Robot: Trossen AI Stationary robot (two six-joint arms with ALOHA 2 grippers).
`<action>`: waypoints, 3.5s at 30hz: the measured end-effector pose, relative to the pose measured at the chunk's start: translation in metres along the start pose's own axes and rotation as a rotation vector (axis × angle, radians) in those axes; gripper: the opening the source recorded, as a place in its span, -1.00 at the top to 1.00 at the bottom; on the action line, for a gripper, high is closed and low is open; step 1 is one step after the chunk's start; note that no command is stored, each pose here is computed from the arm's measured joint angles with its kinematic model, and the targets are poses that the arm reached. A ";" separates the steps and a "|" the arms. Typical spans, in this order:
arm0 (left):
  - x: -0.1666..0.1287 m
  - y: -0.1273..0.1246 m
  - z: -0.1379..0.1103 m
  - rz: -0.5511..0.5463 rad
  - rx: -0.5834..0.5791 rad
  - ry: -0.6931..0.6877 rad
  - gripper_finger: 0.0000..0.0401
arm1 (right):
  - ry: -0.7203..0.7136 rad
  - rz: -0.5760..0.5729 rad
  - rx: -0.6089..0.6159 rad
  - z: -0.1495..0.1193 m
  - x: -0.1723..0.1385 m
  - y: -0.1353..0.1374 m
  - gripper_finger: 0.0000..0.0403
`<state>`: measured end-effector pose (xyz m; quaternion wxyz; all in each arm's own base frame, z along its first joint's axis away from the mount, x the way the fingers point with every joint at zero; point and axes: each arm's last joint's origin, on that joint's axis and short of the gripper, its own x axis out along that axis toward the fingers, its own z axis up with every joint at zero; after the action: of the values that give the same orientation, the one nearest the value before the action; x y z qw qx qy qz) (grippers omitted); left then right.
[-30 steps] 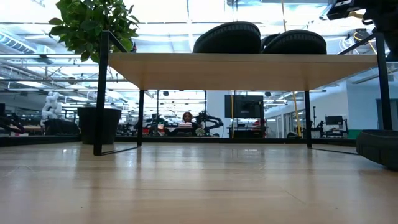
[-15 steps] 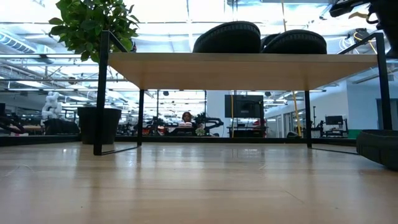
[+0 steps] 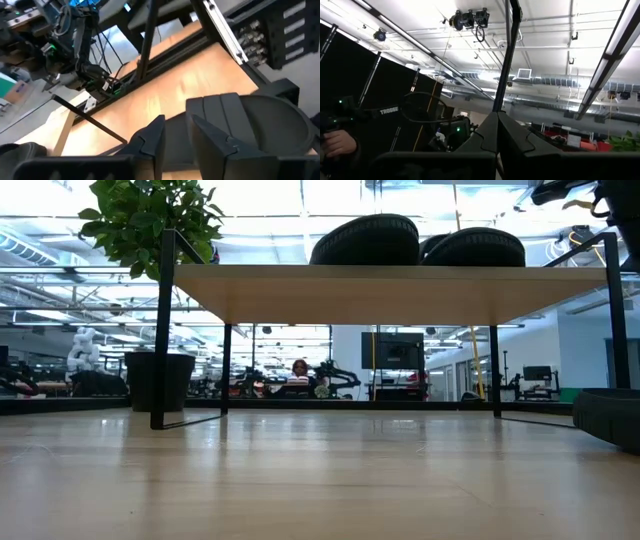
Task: Pick and place slides into the shelf
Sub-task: Put the black slide under the shelf
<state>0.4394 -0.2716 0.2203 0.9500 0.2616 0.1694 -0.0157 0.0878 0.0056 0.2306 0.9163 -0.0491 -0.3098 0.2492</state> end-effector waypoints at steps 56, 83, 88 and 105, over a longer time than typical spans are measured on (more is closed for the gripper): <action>-0.046 -0.056 0.019 0.134 0.201 0.008 0.33 | 0.033 0.194 0.090 -0.001 0.002 0.008 1.00; -0.082 -0.077 0.023 0.242 0.127 0.056 0.33 | 0.424 0.170 0.241 -0.039 0.005 0.019 1.00; -0.068 -0.068 0.019 0.129 -0.056 0.051 0.33 | 0.421 0.166 0.227 -0.040 0.004 0.019 1.00; 0.003 -0.032 -0.013 -0.166 -0.146 0.064 0.33 | 0.392 0.041 0.175 -0.037 0.006 0.015 1.00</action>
<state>0.4344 -0.2924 0.1934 0.9560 0.1774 0.2215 -0.0735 0.1077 0.0240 0.2006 0.9545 -0.0231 -0.1015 0.2796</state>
